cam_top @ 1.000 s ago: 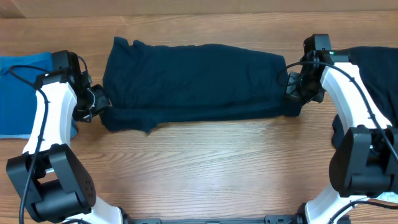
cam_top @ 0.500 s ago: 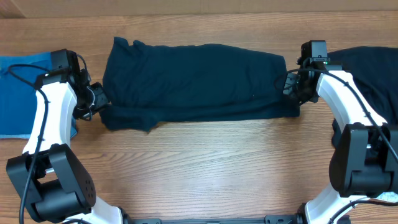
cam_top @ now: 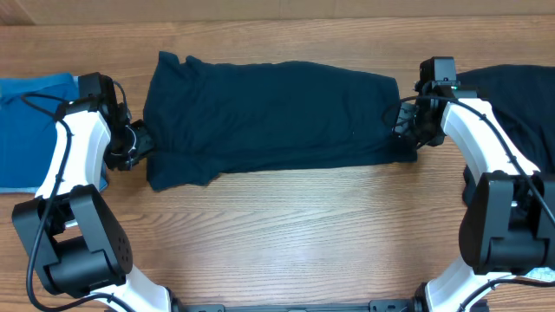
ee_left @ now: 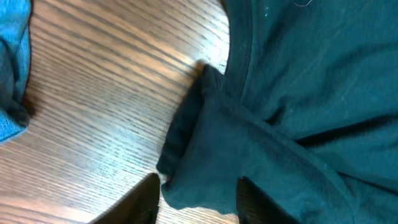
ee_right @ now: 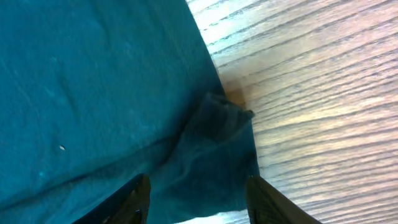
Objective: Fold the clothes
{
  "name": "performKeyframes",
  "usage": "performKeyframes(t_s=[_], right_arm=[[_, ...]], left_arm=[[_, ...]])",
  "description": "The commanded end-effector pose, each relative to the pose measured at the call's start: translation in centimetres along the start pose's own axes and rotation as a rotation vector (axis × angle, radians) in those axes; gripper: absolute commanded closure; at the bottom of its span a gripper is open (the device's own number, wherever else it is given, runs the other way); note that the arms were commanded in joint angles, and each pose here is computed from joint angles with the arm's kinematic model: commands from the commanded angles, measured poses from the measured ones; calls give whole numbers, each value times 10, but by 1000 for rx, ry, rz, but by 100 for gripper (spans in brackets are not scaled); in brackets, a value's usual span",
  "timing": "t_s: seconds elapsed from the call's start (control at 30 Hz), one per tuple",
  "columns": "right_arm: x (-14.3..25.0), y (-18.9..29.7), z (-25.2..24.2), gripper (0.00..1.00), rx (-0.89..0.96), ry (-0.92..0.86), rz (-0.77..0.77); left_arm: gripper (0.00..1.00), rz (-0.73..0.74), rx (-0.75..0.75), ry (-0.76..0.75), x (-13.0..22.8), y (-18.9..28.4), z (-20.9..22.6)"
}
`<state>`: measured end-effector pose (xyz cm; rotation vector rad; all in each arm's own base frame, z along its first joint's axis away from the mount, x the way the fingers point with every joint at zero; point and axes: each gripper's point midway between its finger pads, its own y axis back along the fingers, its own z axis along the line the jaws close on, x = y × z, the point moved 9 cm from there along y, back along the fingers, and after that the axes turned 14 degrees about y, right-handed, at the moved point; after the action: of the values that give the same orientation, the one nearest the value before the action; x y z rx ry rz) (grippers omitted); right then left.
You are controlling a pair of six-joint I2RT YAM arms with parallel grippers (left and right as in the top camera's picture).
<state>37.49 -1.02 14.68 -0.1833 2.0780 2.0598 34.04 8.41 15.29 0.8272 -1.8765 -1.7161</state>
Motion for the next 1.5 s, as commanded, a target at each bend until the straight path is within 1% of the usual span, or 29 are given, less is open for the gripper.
performKeyframes(t_s=[0.0,0.03,0.07,0.1,0.13,0.2,0.27,0.3,0.37,0.43,0.77,0.93,1.07,1.23,1.33,1.47], right_arm=[[3,5,-2,51,7,-4,1],[4,5,-2,58,7,-3,7],[6,5,-2,79,8,3,17],[7,5,-2,87,8,5,24],[8,5,-3,89,9,4,31],[10,5,-2,89,9,4,44],[12,5,-2,89,9,5,57],[12,5,-2,89,9,5,61],[14,5,-3,87,9,4,70],[15,5,-3,82,9,4,81],[18,6,-3,82,10,5,95],[18,6,-3,82,10,5,95],[18,6,-3,81,10,5,95],[18,6,-3,81,10,5,95],[18,6,-3,81,10,5,96],[18,6,-3,81,10,5,98]], left_arm=[[50,34,-8,-7,5,3,2],[48,41,-13,-7,6,5,2],[47,56,-21,-5,9,9,4],[47,67,-28,-4,11,12,5],[47,80,-36,-3,14,14,6],[46,97,-74,-2,18,15,10],[45,76,-147,-4,18,13,17],[45,70,-159,-4,18,12,18],[44,62,-156,-4,18,9,18],[44,49,-145,-11,18,5,15],[47,29,-59,-154,37,-29,-9],[47,33,-67,-157,39,-29,-9],[46,3,-132,-158,36,-29,-3],[44,-31,-169,-126,33,-28,-1],[49,-37,-163,-126,32,-29,-2],[51,-21,-121,-139,36,-36,-3]])
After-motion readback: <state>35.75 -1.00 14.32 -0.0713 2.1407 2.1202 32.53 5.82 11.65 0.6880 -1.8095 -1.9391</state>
